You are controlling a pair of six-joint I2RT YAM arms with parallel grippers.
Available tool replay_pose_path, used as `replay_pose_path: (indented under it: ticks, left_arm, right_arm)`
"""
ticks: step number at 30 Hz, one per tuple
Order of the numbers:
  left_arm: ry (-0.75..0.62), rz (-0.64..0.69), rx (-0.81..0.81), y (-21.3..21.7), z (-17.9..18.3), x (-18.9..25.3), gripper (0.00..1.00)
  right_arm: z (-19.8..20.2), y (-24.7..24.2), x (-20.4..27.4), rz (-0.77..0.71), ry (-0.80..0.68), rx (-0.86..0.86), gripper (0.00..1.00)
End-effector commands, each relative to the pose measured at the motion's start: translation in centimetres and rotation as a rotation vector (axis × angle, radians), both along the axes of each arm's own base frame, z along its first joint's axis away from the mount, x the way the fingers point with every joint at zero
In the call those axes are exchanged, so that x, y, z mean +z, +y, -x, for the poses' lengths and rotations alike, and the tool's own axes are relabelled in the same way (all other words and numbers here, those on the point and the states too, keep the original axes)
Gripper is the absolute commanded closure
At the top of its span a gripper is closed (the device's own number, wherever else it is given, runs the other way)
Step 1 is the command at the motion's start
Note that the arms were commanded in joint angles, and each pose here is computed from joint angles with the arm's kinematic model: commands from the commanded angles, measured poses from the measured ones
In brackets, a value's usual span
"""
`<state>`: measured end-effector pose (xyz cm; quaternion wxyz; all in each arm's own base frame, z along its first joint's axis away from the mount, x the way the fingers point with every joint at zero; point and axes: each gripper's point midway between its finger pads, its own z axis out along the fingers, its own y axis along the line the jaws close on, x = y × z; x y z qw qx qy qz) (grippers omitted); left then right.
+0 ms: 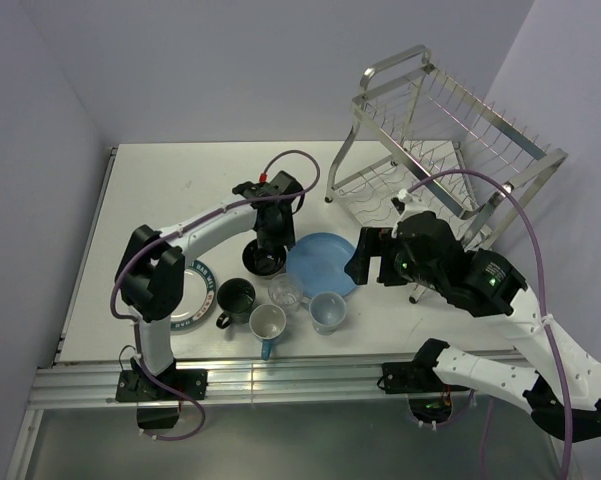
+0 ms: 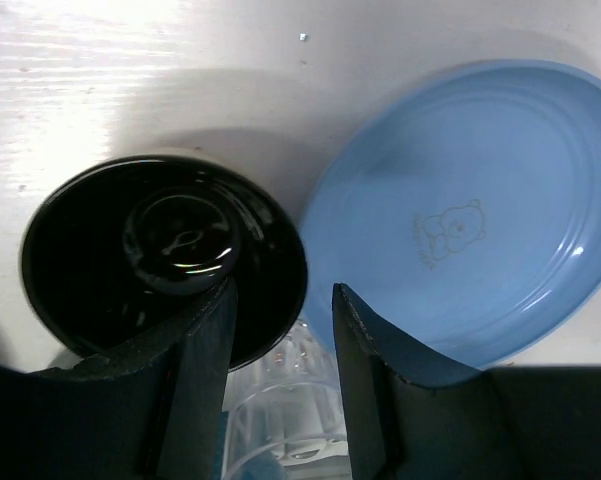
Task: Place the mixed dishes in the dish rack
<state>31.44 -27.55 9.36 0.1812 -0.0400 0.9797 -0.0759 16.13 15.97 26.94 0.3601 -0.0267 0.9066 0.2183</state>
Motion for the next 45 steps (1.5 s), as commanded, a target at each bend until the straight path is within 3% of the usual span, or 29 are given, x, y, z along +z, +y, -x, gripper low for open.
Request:
replay_pose_path:
  ticks: [1, 15, 24, 43, 45]
  left_arm:
    - [-0.024, 0.035, -0.035, -1.9, -0.6, 1.1, 0.51]
    - [0.015, -0.039, -0.028, -0.8, 0.2, -1.5, 0.51]
    - [0.041, -0.075, -0.031, 0.2, 1.2, -3.7, 0.65]
    - [0.047, -0.144, -0.009, 1.1, 0.9, -5.4, 0.71]
    - [0.043, -0.162, 0.001, 1.6, 0.7, -5.4, 0.80]
  right_arm:
    - [0.3, -0.8, 0.8, -0.016, -0.019, -0.035, 0.00]
    - [0.8, -1.4, 0.5, -0.030, -0.011, -0.056, 0.00]
    - [0.8, -1.2, 0.2, -0.029, -0.005, -0.051, 0.00]
    - [1.0, -1.4, -0.3, -0.024, 0.004, -0.052, 0.00]
    - [1.1, -1.4, -0.2, -0.023, 0.005, -0.048, 0.00]
